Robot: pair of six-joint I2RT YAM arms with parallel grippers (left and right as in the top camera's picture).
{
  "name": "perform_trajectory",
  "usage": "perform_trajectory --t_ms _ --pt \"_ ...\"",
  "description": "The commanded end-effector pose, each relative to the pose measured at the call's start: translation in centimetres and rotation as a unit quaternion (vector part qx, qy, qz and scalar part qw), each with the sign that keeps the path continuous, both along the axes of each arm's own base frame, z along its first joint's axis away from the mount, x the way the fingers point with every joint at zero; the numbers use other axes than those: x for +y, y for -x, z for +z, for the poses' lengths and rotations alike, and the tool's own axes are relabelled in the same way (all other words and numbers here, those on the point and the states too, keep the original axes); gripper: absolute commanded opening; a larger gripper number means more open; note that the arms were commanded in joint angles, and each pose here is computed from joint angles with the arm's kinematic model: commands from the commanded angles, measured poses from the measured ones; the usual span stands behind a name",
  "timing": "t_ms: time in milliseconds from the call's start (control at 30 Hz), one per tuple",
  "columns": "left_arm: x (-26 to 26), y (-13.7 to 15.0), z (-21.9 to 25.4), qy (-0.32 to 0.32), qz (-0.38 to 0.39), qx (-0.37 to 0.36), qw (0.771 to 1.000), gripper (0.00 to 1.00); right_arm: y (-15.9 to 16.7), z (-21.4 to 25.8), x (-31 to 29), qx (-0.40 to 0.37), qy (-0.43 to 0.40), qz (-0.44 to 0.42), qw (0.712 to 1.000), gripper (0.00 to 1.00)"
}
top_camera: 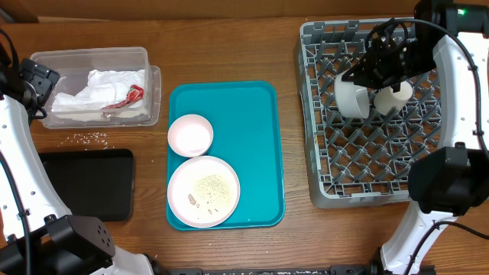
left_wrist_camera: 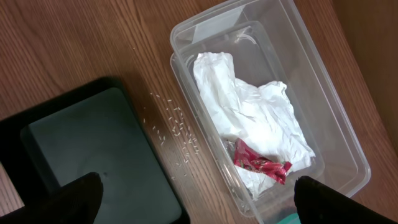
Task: Sort waste into correct bins and load items into the dishwasher
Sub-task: 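Lift the grey-green bowl and carry it to the dish rack, then lower the bowl upside down into the rack and release it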
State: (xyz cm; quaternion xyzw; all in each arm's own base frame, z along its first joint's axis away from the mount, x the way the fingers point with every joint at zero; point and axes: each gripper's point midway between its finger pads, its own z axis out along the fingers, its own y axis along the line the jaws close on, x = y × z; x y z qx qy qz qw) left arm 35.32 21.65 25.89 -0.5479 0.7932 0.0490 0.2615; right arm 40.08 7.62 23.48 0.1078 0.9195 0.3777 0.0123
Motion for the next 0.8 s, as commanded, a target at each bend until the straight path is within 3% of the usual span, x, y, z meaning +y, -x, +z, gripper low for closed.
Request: perform_trajectory --t_ms 0,300,467,567,767 --pt "0.1 -0.1 -0.3 0.0 0.007 0.003 1.0 1.0 1.4 3.2 -0.9 -0.055 0.035 -0.001 0.998 0.04" --pt "0.1 -0.1 -0.3 0.0 0.007 0.003 1.0 1.0 4.0 7.6 -6.7 -0.113 0.112 -0.086 0.983 0.04" --pt "0.1 -0.1 -0.3 0.0 0.007 0.003 1.0 1.0 6.3 6.5 -6.9 -0.091 0.115 -0.086 0.985 0.04" --pt "0.1 -0.1 -0.3 0.0 0.007 0.003 1.0 1.0 7.7 5.3 -5.3 -0.086 0.077 -0.048 0.992 0.04" --pt "0.1 -0.1 -0.3 0.0 0.007 0.003 1.0 1.0 8.4 6.0 -1.6 -0.145 -0.055 0.033 0.987 0.04"
